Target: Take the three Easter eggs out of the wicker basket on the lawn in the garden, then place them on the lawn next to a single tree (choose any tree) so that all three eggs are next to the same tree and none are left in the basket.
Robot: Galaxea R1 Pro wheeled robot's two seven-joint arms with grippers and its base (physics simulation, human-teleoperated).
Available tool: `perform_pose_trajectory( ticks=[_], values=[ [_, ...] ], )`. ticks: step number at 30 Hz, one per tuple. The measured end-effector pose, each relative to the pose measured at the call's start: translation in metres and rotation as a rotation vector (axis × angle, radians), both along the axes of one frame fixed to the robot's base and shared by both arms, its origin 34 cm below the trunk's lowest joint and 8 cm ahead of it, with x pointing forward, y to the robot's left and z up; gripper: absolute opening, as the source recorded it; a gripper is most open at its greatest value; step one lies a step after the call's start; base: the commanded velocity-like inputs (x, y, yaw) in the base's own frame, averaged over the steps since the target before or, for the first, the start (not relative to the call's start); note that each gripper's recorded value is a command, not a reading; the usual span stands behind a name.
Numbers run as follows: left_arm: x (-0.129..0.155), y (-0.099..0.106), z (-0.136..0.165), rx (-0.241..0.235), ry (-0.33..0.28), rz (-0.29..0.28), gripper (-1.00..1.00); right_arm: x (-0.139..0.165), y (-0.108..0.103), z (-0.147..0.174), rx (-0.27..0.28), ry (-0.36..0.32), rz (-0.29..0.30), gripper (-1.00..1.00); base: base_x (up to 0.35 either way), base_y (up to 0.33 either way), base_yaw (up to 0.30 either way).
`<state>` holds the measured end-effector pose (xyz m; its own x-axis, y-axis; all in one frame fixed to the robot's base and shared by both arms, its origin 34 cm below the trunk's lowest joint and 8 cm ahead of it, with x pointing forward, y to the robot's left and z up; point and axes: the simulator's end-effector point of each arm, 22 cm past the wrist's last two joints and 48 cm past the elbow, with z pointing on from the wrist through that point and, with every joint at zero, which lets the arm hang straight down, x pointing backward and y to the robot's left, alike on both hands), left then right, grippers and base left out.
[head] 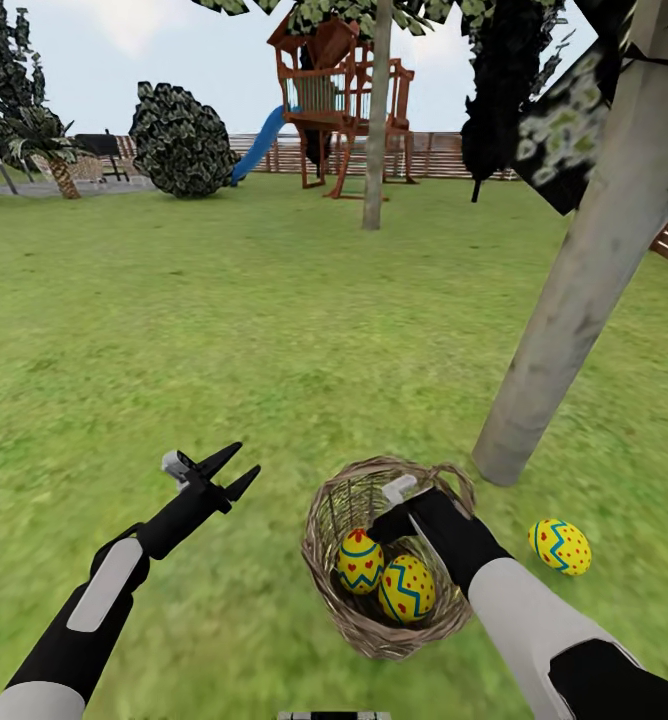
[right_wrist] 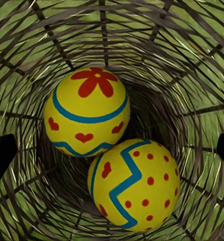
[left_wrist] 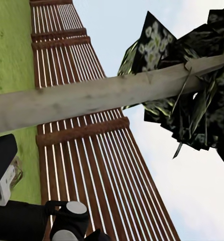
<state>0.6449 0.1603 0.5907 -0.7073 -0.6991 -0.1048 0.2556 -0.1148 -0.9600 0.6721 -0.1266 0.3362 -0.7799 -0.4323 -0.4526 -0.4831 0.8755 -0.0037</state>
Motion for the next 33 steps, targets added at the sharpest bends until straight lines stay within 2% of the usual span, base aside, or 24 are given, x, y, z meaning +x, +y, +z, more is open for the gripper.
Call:
perform_pose_trajectory(
  ticks=[6,20,24,33],
  values=[
    [0.002,0.001,-0.014,0.000,0.024,0.001,1.00,0.000,0.005,-0.013,0.013,-0.002,0.011,1.00,0.000,0.000,0.000],
    [0.005,0.002,-0.048,0.000,0.080,0.002,1.00,-0.012,0.006,-0.048,0.017,0.055,0.011,1.00,0.000,0.000,0.000],
    [0.006,0.002,-0.057,0.001,0.096,0.002,1.00,-0.008,0.009,-0.055,0.032,0.029,0.022,1.00,0.000,0.000,0.000],
    [0.007,0.002,-0.079,0.001,0.133,0.002,1.00,-0.009,0.013,-0.072,0.047,0.026,0.032,1.00,0.000,0.000,0.000]
  ],
)
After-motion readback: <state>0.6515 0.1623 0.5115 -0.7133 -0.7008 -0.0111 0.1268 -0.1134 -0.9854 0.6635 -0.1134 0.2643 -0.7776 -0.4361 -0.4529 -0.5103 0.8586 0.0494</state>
